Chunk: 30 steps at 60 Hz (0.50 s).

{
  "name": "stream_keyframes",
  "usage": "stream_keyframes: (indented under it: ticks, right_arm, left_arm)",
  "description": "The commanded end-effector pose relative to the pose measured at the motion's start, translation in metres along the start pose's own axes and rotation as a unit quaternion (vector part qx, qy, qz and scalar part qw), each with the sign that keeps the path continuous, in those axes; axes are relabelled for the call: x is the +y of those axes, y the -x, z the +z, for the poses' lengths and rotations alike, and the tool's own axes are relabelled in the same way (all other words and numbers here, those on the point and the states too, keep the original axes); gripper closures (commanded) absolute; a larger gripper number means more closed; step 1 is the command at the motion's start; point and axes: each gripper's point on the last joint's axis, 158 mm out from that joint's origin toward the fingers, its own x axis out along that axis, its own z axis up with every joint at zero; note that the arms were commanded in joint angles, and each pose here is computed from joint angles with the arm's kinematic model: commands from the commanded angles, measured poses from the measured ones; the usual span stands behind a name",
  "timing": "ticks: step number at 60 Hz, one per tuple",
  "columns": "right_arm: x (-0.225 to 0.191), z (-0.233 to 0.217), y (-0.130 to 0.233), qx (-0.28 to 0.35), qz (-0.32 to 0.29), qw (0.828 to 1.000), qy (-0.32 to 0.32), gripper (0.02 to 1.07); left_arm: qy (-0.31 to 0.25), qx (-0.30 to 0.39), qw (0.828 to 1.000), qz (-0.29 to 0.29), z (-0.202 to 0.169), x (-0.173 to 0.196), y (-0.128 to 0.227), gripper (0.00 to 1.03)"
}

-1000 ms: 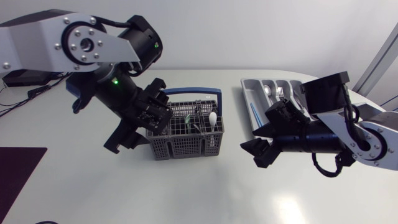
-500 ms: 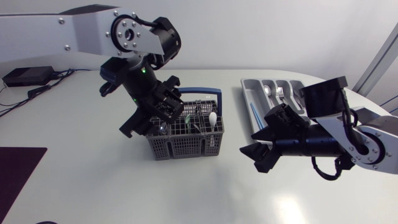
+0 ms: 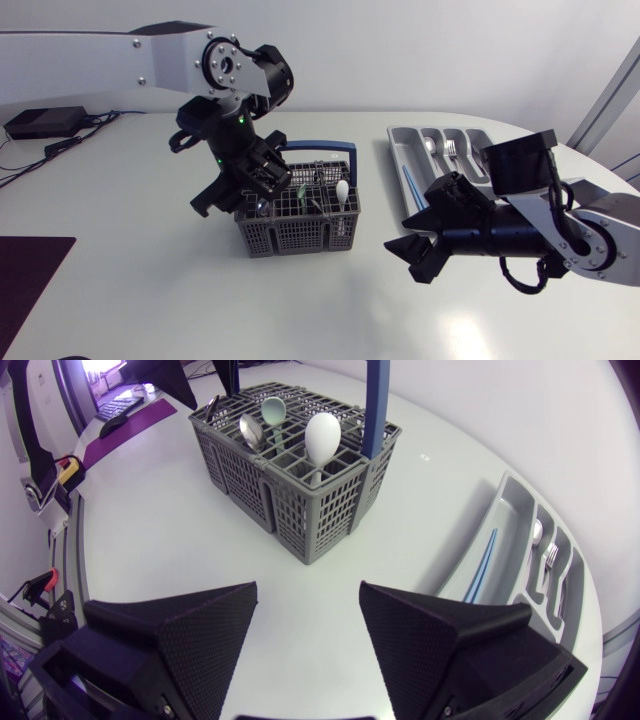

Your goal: Unload the cutlery basket into the drawer organizer.

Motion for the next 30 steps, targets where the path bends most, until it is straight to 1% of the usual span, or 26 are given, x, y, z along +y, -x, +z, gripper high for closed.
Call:
stream_keyframes:
  ticks: [1,16,20,30]
  right_arm:
    - [0.002,-0.011,-0.001,0.007,0.002,1.0,0.007,0.32]
    - [0.003,-0.012,0.0,0.005,0.001,1.0,0.006,0.32]
    - [0.003,-0.013,0.001,0.005,0.001,1.0,0.006,0.32]
    - [0.004,-0.015,0.0,0.006,0.001,1.0,0.004,0.32]
  left_arm:
    - [-0.023,0.002,1.0,-0.013,-0.002,0.0,-0.004,0.45]
    - [-0.031,-0.001,0.999,-0.021,0.004,-0.002,-0.005,0.45]
    - [-0.033,-0.001,0.999,-0.02,0.006,-0.002,-0.005,0.47]
    - [-0.039,-0.002,0.999,-0.019,0.01,0.001,-0.003,0.47]
